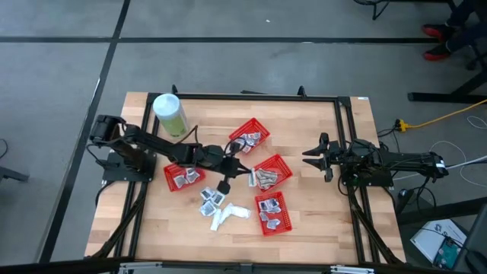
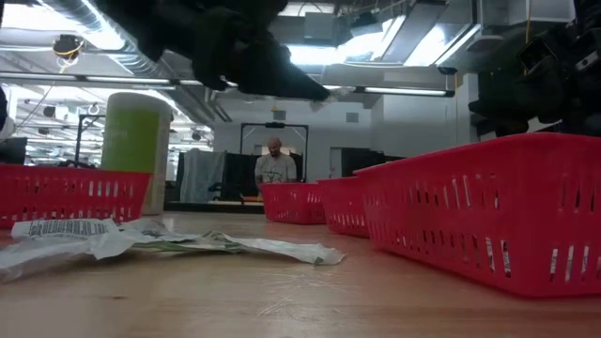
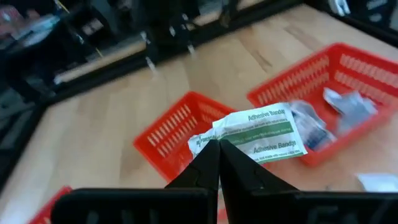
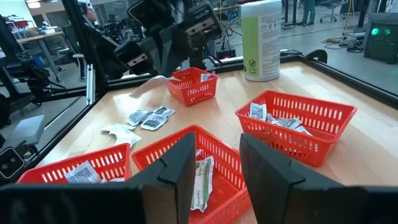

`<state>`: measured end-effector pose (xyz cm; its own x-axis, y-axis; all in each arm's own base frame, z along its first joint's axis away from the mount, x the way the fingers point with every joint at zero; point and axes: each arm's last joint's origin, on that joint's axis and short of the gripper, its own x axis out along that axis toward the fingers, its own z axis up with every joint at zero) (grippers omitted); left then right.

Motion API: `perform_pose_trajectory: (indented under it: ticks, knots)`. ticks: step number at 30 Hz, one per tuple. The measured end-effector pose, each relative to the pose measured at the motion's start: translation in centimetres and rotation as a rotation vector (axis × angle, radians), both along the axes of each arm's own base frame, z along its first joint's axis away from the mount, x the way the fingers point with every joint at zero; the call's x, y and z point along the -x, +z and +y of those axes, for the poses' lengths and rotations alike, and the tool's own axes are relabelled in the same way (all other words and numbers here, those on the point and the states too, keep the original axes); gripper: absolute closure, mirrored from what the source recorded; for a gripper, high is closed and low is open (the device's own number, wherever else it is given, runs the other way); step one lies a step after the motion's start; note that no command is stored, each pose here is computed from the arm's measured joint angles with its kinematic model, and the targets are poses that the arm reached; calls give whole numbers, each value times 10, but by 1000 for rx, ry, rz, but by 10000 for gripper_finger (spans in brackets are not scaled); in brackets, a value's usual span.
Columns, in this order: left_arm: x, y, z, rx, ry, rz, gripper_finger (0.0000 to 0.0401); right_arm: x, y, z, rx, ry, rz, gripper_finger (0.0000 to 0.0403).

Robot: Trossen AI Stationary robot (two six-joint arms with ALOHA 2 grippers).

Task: Pick & Place First Aid Supplies
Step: Put the green bandage into the red container

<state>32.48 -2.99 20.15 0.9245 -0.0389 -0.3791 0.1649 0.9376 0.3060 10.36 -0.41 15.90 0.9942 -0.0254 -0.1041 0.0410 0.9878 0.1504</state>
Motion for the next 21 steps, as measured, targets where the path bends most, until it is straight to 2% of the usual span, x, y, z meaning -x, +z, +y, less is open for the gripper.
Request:
perform_pose_trajectory:
  ticks: [6, 9, 15, 21]
  knots:
    - [-22, -3, 8, -6, -6, 4, 399, 0, 0, 0, 0, 0, 0, 276]
    - [-37, -9, 10, -43, -16, 19, 399, 0, 0, 0, 0, 0, 1, 276]
    - [-67, -18, 20, -113, 66, 24, 397, 0, 0, 0, 0, 0, 1, 276]
    - [-81, -16, 29, -124, 101, 8, 390, 0, 0, 0, 0, 0, 1, 276]
